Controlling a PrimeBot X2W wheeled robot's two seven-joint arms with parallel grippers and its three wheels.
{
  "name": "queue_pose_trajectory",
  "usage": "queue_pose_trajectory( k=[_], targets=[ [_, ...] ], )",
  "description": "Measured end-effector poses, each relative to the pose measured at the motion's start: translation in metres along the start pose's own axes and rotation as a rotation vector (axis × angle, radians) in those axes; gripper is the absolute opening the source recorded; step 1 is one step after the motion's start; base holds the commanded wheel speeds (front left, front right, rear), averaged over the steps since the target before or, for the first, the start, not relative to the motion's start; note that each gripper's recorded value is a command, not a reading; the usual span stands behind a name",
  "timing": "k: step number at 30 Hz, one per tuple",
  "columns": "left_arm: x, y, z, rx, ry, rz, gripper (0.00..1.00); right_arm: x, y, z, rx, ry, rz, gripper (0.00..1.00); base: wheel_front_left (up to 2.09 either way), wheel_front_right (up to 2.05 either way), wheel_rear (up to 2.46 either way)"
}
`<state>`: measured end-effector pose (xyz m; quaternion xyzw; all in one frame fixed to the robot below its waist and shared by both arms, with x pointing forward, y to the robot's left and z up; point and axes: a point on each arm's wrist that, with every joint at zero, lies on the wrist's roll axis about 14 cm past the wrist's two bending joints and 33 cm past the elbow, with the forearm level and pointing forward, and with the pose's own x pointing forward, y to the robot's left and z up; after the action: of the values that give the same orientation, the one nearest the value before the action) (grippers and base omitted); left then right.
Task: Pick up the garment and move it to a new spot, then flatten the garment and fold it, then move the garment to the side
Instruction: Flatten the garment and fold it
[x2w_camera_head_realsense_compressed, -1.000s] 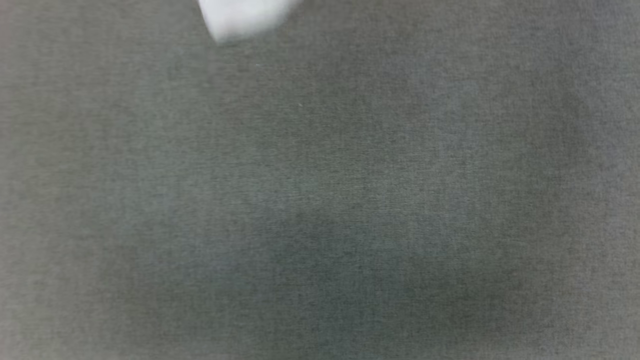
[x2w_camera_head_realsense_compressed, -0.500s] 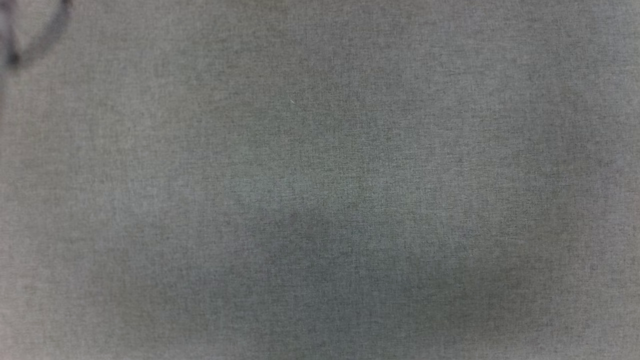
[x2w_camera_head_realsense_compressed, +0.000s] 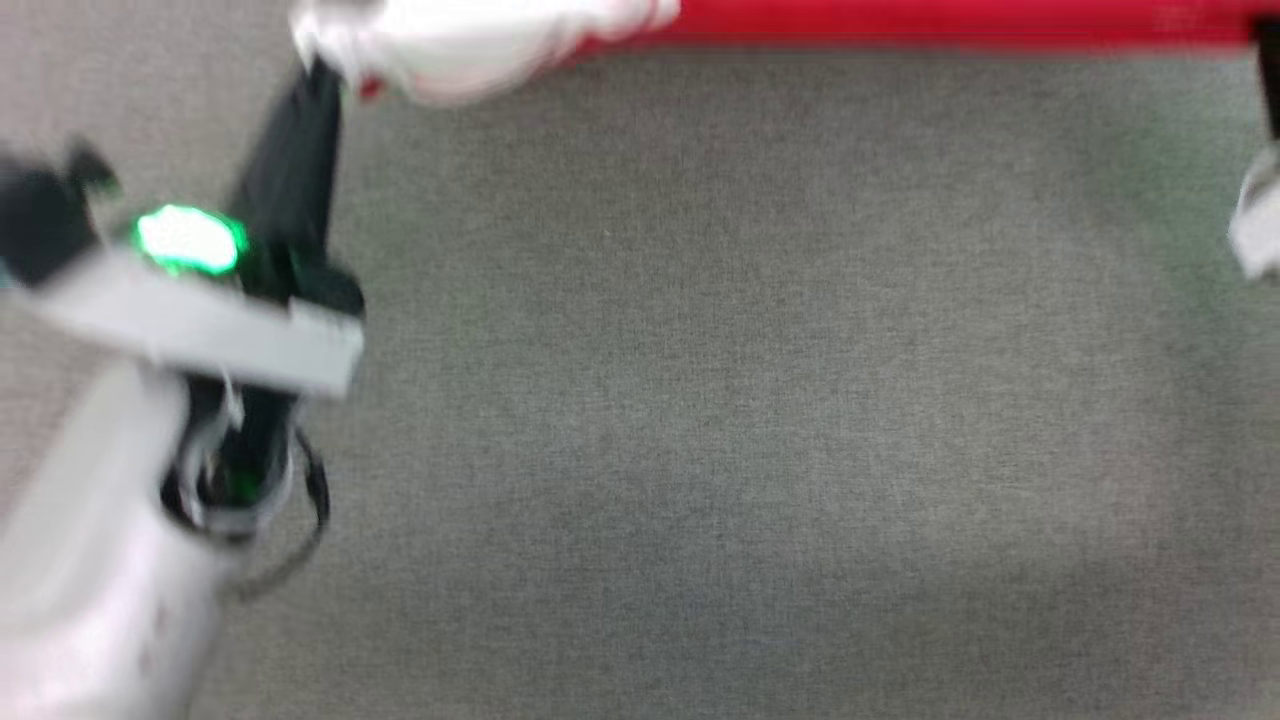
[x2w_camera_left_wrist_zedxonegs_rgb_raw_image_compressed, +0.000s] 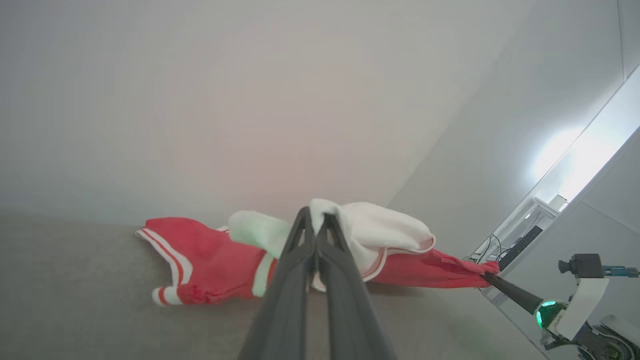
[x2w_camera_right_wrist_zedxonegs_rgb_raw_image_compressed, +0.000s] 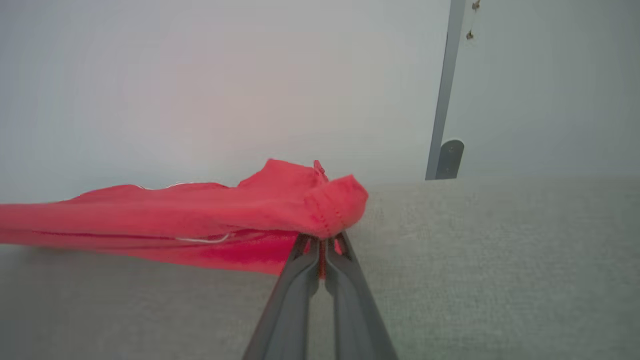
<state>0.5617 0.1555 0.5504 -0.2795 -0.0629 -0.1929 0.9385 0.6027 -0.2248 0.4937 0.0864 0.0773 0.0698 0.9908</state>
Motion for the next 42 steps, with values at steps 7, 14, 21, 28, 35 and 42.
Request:
queue_pose_trajectory(
  k=[7, 14, 21, 28, 35, 42],
  targets=[
    [-0.072, -0.022, -0.023, -0.066, 0.041, 0.038, 0.0, -0.069, 0.001, -0.025, 0.032, 0.058, 0.014, 0.0, 0.0, 0.0, 0.0],
    [-0.112, -0.054, -0.028, -0.131, 0.058, 0.018, 0.0, -0.124, -0.003, -0.017, 0.028, 0.053, -0.024, 0.0, 0.0, 0.0, 0.0],
    [-0.143, -0.078, -0.027, -0.102, 0.106, -0.029, 0.0, -0.162, 0.007, -0.015, 0.008, 0.078, -0.043, 0.0, 0.0, 0.0, 0.0],
    [-0.163, -0.089, -0.022, -0.072, 0.141, -0.057, 0.0, -0.188, 0.007, -0.017, 0.009, 0.106, -0.076, 0.0, 0.0, 0.0, 0.0],
    [-0.154, -0.088, -0.026, -0.062, 0.153, -0.078, 0.0, -0.185, 0.008, -0.018, 0.016, 0.118, -0.076, 0.0, 0.0, 0.0, 0.0],
    [-0.124, -0.08, -0.042, -0.063, 0.177, -0.115, 0.0, -0.158, 0.013, -0.027, 0.025, 0.159, -0.038, 0.0, 0.0, 0.0, 0.0]
  ],
)
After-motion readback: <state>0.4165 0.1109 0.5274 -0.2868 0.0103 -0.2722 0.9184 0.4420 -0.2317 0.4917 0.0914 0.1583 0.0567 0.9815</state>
